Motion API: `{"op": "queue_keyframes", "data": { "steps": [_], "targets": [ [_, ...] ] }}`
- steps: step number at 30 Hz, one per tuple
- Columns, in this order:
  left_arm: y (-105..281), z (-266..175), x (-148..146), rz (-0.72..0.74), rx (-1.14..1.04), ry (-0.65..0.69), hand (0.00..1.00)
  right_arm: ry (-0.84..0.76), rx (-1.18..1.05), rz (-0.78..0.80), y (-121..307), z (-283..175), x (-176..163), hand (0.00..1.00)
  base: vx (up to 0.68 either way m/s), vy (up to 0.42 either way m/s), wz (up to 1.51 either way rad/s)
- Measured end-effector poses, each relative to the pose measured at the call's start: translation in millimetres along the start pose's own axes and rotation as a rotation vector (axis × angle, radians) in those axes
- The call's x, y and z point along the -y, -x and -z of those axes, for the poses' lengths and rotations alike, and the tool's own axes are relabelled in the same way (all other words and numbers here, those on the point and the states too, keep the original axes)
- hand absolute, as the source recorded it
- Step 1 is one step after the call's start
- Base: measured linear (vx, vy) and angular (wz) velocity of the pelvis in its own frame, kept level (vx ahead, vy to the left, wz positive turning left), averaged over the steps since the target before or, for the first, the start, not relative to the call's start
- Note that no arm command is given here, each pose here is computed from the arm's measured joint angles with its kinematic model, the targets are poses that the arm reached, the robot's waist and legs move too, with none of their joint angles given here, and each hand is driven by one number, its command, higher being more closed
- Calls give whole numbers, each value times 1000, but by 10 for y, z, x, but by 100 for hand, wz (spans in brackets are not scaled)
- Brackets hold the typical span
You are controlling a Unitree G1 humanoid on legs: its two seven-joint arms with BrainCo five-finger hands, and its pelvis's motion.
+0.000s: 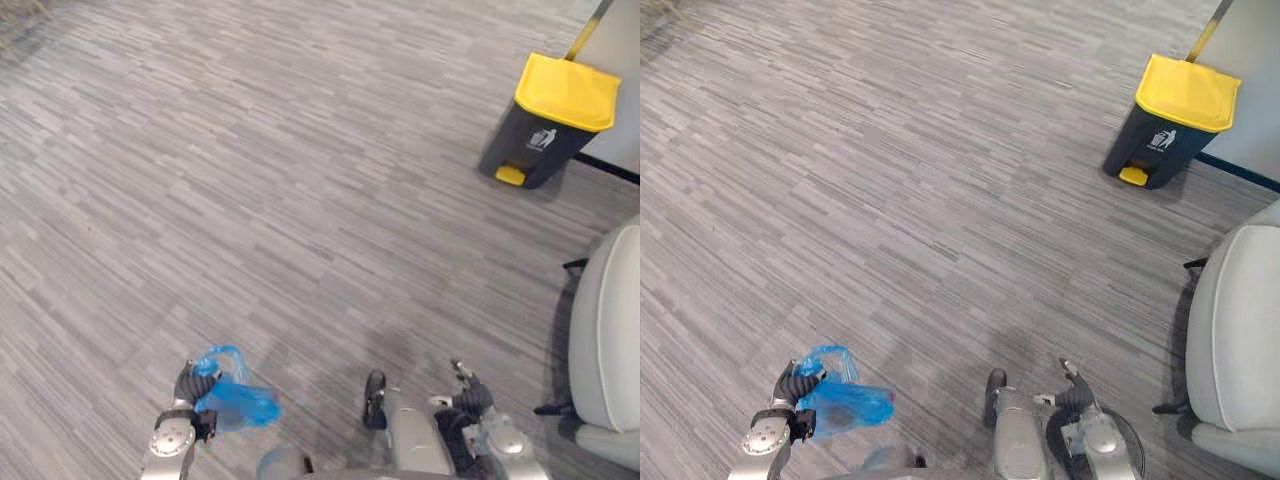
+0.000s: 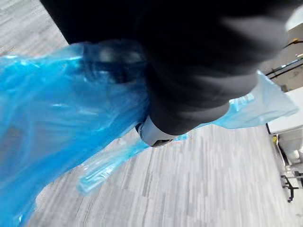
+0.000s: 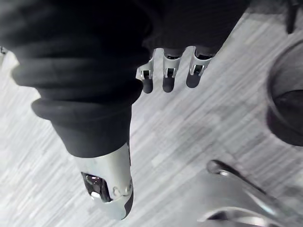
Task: Gather rubbish on tea table into small bin, then transfer packed bag to large trash can.
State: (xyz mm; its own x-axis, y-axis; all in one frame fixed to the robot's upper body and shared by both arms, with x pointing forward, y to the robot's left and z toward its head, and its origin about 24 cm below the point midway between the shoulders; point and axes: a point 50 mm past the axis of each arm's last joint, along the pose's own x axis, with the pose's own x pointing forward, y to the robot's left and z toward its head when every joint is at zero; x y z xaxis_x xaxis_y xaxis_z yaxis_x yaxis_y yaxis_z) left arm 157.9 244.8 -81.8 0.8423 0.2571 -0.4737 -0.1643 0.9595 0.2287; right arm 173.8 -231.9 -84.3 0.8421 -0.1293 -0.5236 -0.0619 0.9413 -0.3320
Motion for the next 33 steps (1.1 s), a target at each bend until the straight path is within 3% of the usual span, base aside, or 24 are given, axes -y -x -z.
{"op": "queue_keyframes", "data": {
  "steps": [5,11,17,27,33],
  "targets": [
    [25,-159,108,33,78,35,100,-25,146,27,-32,-332,13,0,555,27,-104],
    [118,-7,145,30,24,53,100,-18,78,18,24,-169,-116,0,515,319,-121],
    [41,-130,81,24,63,25,100,10,60,-8,-16,-158,-213,0,411,241,-104],
    [-78,-142,126,15,37,38,100,103,-24,18,-90,-30,18,0,567,-91,-12],
    [-28,-92,177,30,25,46,100,78,18,19,-124,-144,-47,0,436,-38,-45]
  ]
}}
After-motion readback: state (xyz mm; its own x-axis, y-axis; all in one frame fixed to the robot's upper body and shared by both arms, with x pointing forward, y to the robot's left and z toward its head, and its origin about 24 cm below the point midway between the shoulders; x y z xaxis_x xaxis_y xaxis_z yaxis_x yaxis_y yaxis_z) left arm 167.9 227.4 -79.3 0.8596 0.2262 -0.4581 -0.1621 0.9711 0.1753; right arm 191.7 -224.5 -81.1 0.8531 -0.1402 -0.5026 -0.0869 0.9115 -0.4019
